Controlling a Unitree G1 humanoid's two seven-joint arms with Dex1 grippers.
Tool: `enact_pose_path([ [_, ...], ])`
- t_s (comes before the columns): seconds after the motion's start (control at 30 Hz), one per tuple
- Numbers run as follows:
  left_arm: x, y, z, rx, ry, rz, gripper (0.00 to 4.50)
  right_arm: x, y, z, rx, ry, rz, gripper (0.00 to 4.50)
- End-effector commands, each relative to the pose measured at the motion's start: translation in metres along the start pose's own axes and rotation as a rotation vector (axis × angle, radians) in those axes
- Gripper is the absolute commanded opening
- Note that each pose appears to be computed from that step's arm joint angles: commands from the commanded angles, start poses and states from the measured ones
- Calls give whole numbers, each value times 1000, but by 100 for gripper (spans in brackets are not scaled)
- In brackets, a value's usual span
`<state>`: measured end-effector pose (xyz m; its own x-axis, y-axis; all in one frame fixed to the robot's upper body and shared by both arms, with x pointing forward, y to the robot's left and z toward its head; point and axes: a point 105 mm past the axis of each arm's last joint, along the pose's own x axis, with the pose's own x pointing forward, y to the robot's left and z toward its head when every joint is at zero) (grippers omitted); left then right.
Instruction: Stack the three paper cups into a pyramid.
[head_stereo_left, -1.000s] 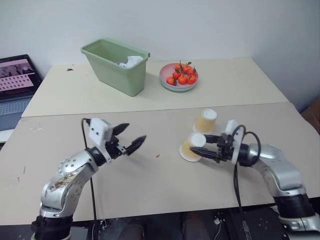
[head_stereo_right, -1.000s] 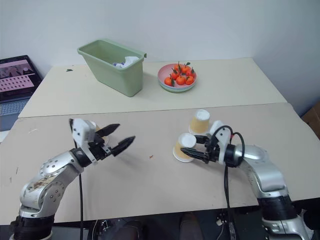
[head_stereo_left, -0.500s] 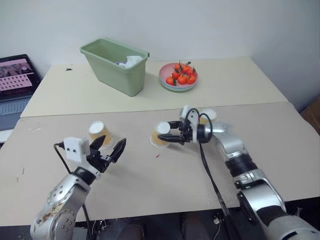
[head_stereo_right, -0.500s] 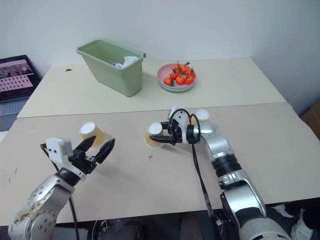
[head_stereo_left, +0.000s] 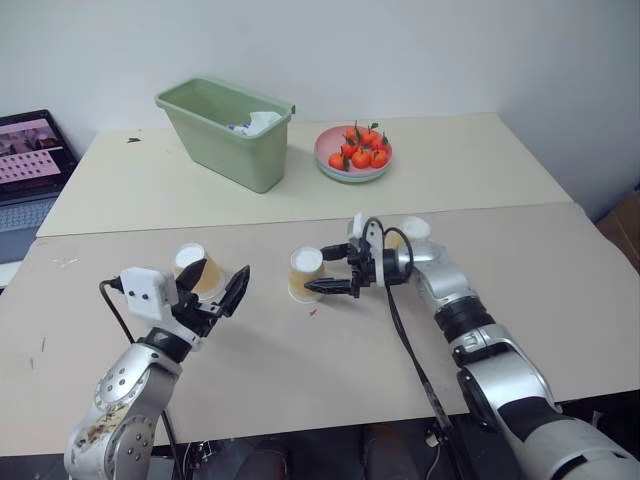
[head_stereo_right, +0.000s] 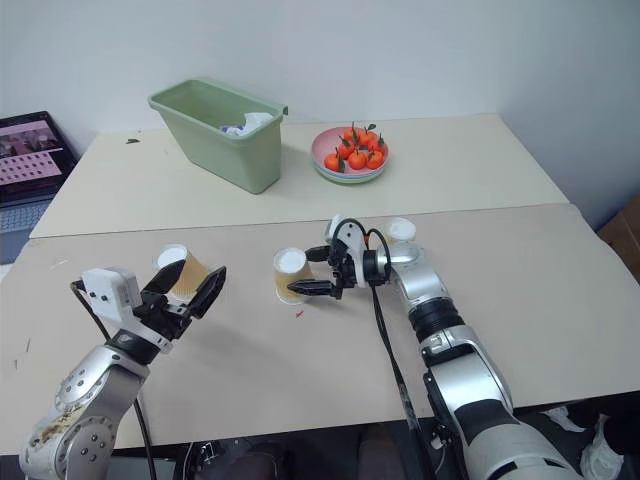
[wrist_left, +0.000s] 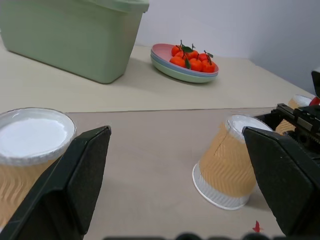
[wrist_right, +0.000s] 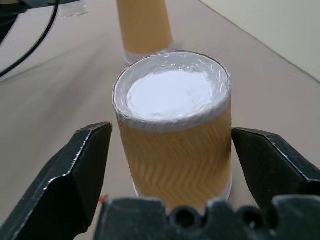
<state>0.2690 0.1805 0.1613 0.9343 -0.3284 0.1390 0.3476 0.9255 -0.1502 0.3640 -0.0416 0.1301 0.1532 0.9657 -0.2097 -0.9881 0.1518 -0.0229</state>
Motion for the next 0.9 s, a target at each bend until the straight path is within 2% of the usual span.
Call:
enact_pose_path([
  [0.03,9,-4,7,7,-29,-42,450,-16,15,16,36,-73,72,442],
  [0.17,18,-7,5,-12,-20,-81,450,-39,15,10,85,-69,0,442],
  [0.4,24,-10,3,-25,-3,-127,450,-94,18,4,79,-82,-227,442],
  [0.53,26,-15,4,-30,-2,-168,450,-139,11,-6,12,1,-452,442],
  [0.7,24,-23,9,-53,-3,-232,450,-175,11,-11,-1,48,-592,442],
  [0.77,24,-30,12,-66,-2,-285,450,-185,8,-11,-8,64,-642,442],
  [0.9,22,-67,19,-34,75,-535,450,-188,0,-9,-36,72,-685,442],
])
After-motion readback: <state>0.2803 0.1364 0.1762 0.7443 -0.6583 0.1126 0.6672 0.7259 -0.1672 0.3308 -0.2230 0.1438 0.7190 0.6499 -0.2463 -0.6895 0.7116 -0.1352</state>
